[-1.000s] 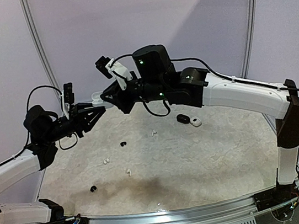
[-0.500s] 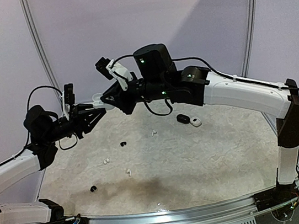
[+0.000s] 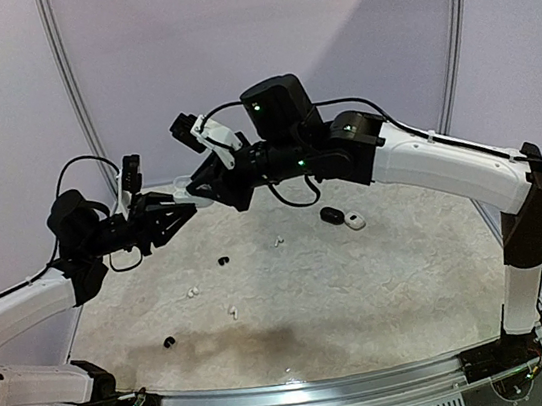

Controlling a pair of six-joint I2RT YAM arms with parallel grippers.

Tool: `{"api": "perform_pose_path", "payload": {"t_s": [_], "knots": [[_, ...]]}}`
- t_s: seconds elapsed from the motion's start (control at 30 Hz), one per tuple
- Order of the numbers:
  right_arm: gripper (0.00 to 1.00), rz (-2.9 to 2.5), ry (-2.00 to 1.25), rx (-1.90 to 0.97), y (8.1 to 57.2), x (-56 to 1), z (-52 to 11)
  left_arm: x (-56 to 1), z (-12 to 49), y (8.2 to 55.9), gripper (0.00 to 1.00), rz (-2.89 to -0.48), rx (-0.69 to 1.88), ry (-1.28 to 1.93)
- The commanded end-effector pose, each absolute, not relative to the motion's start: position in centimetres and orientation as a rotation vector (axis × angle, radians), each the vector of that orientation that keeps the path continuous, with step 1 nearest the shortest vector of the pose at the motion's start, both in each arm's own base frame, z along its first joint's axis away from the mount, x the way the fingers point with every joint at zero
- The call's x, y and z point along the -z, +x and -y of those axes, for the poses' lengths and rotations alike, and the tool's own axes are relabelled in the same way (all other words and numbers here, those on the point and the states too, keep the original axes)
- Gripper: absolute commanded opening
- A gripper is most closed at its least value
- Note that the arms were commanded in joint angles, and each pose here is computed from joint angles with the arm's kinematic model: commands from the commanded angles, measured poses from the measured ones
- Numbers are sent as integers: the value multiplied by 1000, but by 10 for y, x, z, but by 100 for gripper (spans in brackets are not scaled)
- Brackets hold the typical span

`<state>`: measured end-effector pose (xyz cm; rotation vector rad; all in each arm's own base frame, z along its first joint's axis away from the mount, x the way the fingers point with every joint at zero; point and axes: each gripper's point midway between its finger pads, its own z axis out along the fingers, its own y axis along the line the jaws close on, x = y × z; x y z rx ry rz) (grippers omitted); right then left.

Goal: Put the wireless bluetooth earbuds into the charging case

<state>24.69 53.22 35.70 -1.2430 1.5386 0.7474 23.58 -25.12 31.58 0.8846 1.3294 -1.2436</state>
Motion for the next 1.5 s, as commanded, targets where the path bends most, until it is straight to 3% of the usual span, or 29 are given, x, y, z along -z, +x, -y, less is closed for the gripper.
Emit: {"api": "perform_pose_path", "payload": {"t_s": [0.0, 0.9, 1.17, 1.33, 1.47], "knots": [[22, -1559, -1246, -690, 261, -360, -516, -337, 258, 213, 0, -1206, 1297, 1010], [33, -1388, -997, -958, 260, -453, -500, -327, 252, 225, 0, -1302, 1289, 873], [44, -1490, -1046, -935, 259, -429, -495, -331, 250, 228, 0, -1307, 1288, 835], [28, -1511, -1118, -987, 245, -417, -496, -329, 250, 229, 0, -1311, 1279, 840], [26, -1517, -1211, -1020, 231, -403, -499, -327, 251, 228, 0, -1310, 1271, 853]]}}
